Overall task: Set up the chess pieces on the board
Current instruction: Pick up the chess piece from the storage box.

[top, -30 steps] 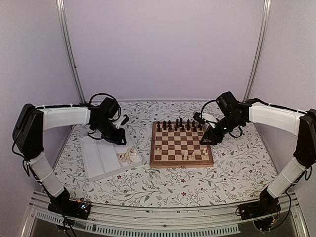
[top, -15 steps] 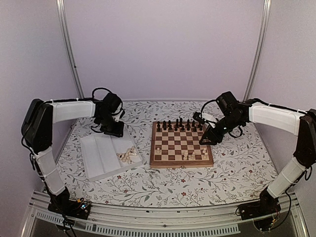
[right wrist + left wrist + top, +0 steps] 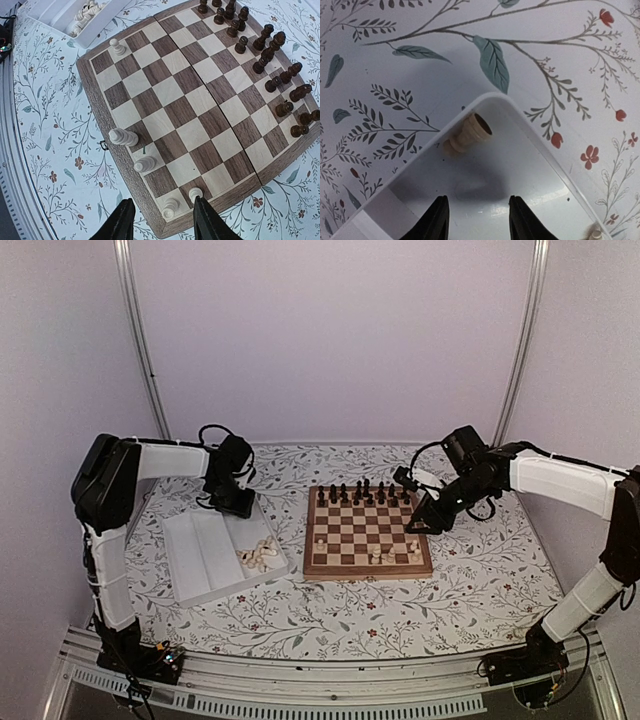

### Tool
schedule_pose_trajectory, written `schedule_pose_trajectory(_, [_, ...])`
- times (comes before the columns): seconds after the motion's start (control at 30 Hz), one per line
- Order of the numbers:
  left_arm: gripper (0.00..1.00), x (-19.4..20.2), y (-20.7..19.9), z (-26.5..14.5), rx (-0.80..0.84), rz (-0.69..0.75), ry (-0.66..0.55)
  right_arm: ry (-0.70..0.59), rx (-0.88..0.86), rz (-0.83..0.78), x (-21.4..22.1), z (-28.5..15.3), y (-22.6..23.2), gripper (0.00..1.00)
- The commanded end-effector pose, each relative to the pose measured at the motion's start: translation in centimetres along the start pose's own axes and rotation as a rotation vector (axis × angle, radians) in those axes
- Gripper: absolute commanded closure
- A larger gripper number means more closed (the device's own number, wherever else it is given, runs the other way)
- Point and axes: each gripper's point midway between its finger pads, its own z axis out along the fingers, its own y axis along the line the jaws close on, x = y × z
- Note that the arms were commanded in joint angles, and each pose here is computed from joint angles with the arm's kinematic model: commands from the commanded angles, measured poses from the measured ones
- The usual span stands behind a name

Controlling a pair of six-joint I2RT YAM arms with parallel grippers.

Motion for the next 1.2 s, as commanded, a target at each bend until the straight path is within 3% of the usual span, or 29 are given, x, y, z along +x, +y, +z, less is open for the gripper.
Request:
schedule_pose_trajectory(0.0, [0.55,-2.3,1.1,0.1,-0.055,0.016,-0.068,-0.020,0.011,-0.008,-0.1,-0.5,0.2,0.57])
schedule_pose_trajectory(0.43, [0.48,-4.6,0.0,1.6,-0.017,0.141,-0.144,-0.010,0.013,-0.006,0.1,0.0,-0.2,0.57])
schedule_pose_trajectory(0.73, [0.60,-2.9,-1.5,2.0,0.055,0.156,-0.104,0.003,0.011,-0.003,0.5,0.4,-0.2,0.57])
schedule_pose_trajectory(1.17, [0.77,-0.9,-0.3,1.3,-0.003,0.109,-0.042,0.010,-0.019,0.006,0.5,1.1,-0.2,0.57])
